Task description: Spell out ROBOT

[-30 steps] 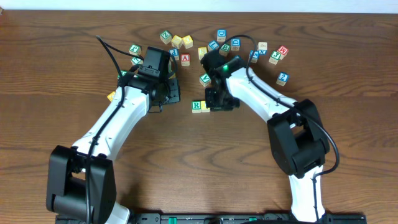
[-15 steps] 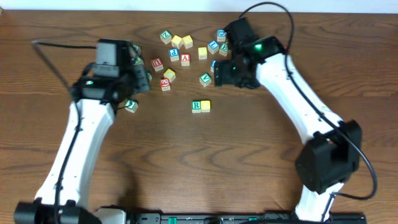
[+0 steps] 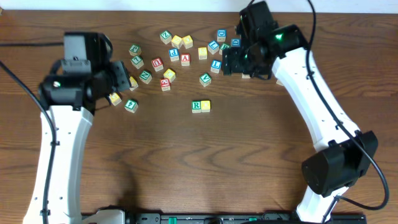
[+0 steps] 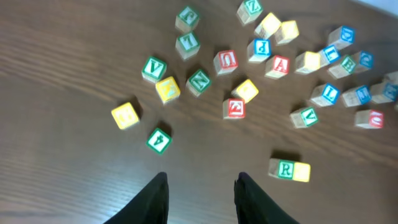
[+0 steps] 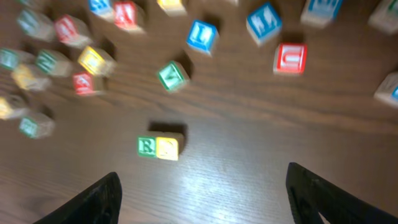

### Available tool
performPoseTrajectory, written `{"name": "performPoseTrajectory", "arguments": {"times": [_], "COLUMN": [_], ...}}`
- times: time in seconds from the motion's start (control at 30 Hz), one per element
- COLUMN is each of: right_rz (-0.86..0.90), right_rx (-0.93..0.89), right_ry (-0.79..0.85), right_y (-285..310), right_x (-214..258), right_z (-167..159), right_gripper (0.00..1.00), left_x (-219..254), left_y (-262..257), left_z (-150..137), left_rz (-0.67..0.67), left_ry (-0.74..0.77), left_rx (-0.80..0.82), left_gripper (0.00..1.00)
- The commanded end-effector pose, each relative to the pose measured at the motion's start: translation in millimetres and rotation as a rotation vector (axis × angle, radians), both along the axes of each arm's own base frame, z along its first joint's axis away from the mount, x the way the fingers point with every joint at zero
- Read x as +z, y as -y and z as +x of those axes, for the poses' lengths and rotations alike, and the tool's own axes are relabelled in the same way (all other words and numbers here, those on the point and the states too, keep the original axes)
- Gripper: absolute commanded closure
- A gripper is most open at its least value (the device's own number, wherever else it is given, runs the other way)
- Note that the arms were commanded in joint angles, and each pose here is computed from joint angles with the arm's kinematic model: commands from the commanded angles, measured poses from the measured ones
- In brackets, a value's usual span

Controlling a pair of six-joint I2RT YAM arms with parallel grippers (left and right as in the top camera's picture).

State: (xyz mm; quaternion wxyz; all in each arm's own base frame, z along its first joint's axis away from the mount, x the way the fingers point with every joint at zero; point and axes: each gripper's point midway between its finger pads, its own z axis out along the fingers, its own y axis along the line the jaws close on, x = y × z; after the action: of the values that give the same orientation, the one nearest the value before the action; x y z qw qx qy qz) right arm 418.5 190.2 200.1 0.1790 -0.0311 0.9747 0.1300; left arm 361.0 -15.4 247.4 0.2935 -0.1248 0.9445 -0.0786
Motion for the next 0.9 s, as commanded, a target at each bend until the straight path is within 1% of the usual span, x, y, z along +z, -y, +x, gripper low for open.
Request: {"name": "performPoseTrajectory", "arguments": {"times": [0.0,0.07,0.2,0.3,0.37,0.5,0.53,0.57,0.6,0.67,0.87], "right_rz": [0.034,0.043,0.044,0.027,0.01,-0.01,-0.011,-0.012,-0.012,-0.013,-0.016], "right_rx": [0.038,0.037,0.027,0.012,-0.004,-0.036,-0.038,-0.04,-0.041,-0.043,-0.043], "right_ry": [0.098,0.127,0.148,0.147,0.149,0.144,0.141,0.139,0.137,0.136,0.128], "right_y": [-4,-5,-5,-1,2,9,9,11,11,12,13], "right_x": [40,50,53,50,48,46,45,45,44,44,43], "right_z": [7,11,16,18,19,20,20,20,20,20,19], "right_gripper": [0.21,0.21,0.21,0.2,0.2,0.17,0.16,0.13,0.1,0.07,0.01], "left_x": [31,36,34,32,31,28,26,26,25,23,20], "left_y": [-3,-3,-3,-3,-3,-3,-3,-2,-2,-2,-2], "left_z": [9,10,9,10,10,11,12,12,13,13,13], "left_rz": [0.031,0.031,0.031,0.03,0.03,0.03,0.03,0.029,0.029,0.029,0.029], "left_ry": [0.039,0.046,0.039,0.03,0.027,0.018,0.015,0.012,0.01,0.005,-0.004], "left_rx": [-0.027,-0.027,-0.027,-0.027,-0.027,-0.027,-0.027,-0.027,-0.027,-0.027,-0.028], "left_gripper": [0.65,0.65,0.64,0.55,0.47,0.37,0.31,0.22,0.2,0.18,0.17]}}
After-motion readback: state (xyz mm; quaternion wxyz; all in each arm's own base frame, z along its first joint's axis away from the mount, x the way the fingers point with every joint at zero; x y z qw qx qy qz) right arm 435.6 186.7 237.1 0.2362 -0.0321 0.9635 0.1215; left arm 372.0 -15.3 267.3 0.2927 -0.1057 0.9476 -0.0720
